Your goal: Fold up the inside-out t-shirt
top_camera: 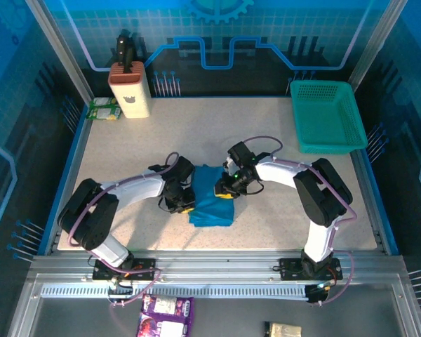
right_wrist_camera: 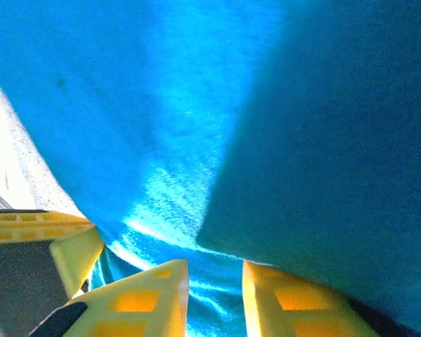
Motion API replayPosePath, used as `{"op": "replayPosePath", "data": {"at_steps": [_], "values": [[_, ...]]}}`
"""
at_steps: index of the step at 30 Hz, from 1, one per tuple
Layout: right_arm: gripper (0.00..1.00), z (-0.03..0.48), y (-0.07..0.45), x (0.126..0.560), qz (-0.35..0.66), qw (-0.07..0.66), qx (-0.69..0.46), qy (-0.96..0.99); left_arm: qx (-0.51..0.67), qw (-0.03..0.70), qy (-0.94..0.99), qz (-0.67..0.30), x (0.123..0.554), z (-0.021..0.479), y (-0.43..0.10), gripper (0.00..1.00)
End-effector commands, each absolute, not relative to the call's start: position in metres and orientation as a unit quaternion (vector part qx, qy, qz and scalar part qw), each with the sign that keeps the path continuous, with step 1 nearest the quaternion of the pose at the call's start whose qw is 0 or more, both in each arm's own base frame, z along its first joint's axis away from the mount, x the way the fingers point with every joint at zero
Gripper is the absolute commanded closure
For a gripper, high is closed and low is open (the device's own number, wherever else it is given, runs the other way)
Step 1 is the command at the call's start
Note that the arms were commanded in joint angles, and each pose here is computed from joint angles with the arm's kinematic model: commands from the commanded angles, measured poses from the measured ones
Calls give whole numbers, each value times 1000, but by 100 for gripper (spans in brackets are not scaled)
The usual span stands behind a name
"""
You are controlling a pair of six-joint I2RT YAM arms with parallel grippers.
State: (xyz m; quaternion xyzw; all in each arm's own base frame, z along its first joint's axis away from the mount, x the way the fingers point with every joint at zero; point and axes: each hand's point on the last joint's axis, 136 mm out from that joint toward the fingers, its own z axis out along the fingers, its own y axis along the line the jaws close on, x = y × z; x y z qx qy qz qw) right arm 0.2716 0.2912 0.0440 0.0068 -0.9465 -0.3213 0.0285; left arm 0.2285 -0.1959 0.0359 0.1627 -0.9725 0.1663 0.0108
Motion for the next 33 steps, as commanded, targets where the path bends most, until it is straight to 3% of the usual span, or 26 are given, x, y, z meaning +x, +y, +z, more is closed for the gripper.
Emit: {"op": "replayPosePath", "data": {"at_steps": [1, 10, 20, 25, 33], "values": [[71, 81, 299, 290, -352, -4, 24, -936, 143, -32, -970, 195, 251, 77, -203, 87], [71, 77, 287, 338, -322, -26, 21, -946, 140, -61, -969, 195, 325, 76, -210, 86], [73, 31, 272, 370, -320, -6, -8, -948, 174, -34, -974, 144, 382, 28, -197, 86], [74, 26, 253, 346, -293, 9, -20, -956, 146, -24, -972, 184, 392, 17, -223, 85], [74, 44, 244, 263, -307, 23, -35, -951, 45, -24, -969, 243, 379, 40, -286, 82]]}}
